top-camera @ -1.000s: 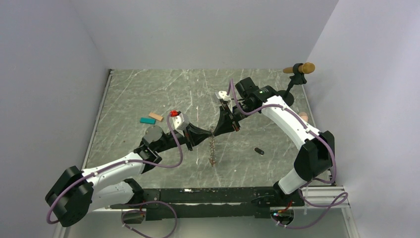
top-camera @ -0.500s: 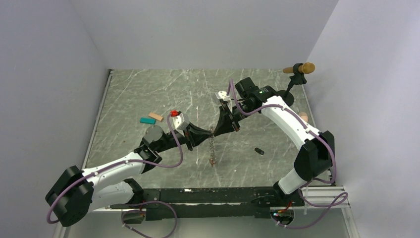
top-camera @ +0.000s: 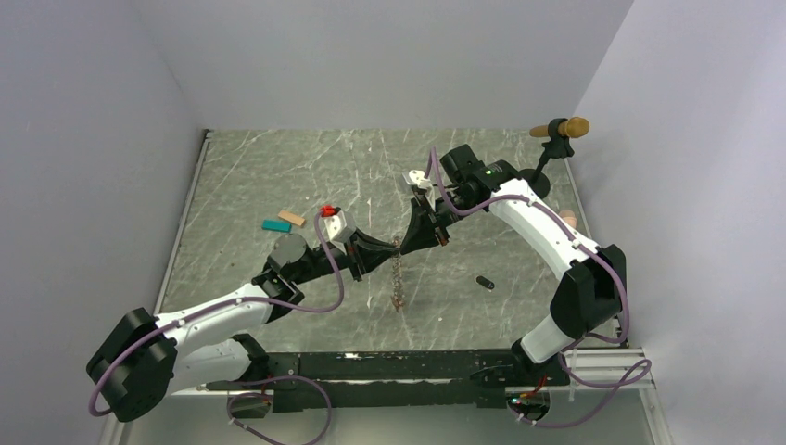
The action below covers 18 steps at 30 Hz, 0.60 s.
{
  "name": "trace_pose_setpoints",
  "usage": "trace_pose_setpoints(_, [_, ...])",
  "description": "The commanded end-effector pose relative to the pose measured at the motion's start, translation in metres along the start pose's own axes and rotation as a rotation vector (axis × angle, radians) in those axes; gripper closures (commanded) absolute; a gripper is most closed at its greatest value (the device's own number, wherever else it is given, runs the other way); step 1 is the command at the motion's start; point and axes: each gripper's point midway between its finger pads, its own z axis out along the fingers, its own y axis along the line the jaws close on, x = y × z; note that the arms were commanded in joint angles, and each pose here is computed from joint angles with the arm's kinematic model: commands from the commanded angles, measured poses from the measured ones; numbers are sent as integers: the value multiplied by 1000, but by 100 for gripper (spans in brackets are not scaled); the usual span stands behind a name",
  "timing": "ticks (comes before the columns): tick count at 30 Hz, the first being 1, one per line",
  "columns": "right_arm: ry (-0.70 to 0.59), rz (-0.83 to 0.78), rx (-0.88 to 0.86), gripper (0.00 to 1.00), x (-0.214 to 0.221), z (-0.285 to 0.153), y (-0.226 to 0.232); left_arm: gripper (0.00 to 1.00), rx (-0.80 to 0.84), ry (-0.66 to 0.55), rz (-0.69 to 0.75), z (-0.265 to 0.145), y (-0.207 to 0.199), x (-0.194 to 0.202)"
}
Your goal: Put the keys on the keyring
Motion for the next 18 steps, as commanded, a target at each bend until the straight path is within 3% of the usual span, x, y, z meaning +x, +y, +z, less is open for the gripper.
trace_pose_setpoints(1, [-45,-35,-32,100,-13,0,9,89,29,-44,34,6,-4,-20])
trace_pose_setpoints(6, [-44,-34,-33,100,-13,1,9,100,30,-48,37,6,-5,-22])
trace_pose_setpoints(13, [-45,-34,-32,100,-13,0,9,100,16,-72,53,1,-4,-26])
trace_pose_setpoints(18, [-41,-37,-33,71,-13,0,10,100,8,-92,64,-3,-5,-30])
